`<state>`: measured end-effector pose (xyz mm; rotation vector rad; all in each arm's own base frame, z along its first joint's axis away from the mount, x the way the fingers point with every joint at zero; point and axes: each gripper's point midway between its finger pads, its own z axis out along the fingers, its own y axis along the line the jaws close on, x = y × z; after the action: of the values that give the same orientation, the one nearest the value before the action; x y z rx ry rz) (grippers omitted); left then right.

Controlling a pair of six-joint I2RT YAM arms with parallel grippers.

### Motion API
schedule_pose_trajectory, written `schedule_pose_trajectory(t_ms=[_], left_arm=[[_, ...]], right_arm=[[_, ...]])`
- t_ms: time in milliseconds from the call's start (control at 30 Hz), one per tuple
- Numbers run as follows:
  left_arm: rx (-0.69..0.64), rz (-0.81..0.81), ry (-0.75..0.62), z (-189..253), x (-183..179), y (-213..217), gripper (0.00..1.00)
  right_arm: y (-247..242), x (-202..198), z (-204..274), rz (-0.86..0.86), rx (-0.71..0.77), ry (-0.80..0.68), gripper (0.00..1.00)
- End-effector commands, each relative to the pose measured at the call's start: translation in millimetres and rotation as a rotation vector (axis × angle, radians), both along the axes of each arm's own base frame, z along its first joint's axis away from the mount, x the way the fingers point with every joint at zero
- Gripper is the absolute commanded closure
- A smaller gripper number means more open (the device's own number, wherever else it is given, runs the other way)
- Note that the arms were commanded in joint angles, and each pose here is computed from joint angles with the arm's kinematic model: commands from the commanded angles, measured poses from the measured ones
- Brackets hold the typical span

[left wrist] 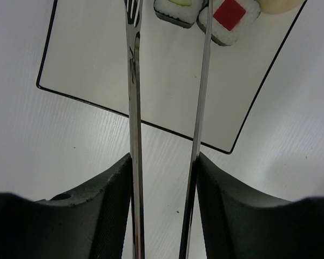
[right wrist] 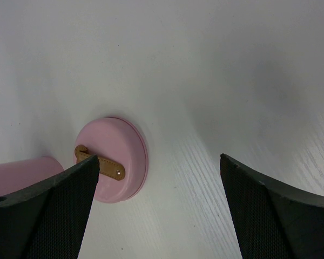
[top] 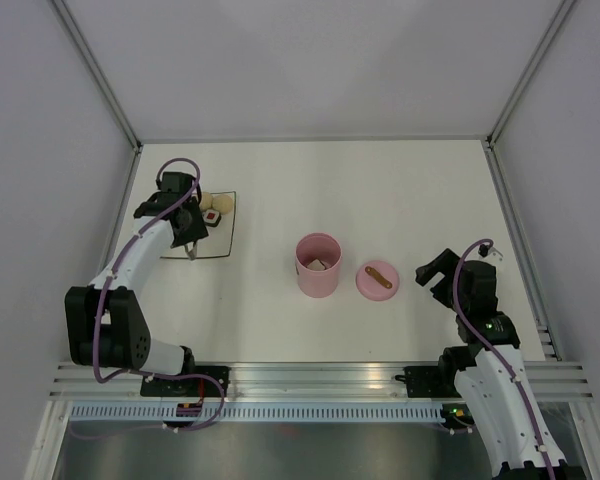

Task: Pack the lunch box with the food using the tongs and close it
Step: Pick up the food using the clamp

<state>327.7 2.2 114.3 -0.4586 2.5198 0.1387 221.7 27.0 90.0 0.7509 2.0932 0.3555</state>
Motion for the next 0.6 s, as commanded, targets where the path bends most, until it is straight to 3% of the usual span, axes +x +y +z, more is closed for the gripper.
schedule_pose_trajectory(t_ms=[0,133,367,567], left_arm=[[0.012,0.012,-0.052,12.8,16.2,7.2,0.47],[-0.006,0.005,-0.027,5.8,15.1,4.5,0.48],[0.123,0.078,-0.024,17.0,-3.3,31.5,0.49],[0.134,0.097,-0.026,18.6,-12.9,37.1,0.5]], right_arm=[[2.3,5.7,3.3,0.012,0.004,-0.025,0.02],[2.2,6.1,1.8,0.013,0.002,-0.022,0.02],[2.1,6.6,-0.1,0.012,0.0,-0.019,0.02],[3.3,8.0,-3.0,0.022,-0.001,-0.003,0.02]])
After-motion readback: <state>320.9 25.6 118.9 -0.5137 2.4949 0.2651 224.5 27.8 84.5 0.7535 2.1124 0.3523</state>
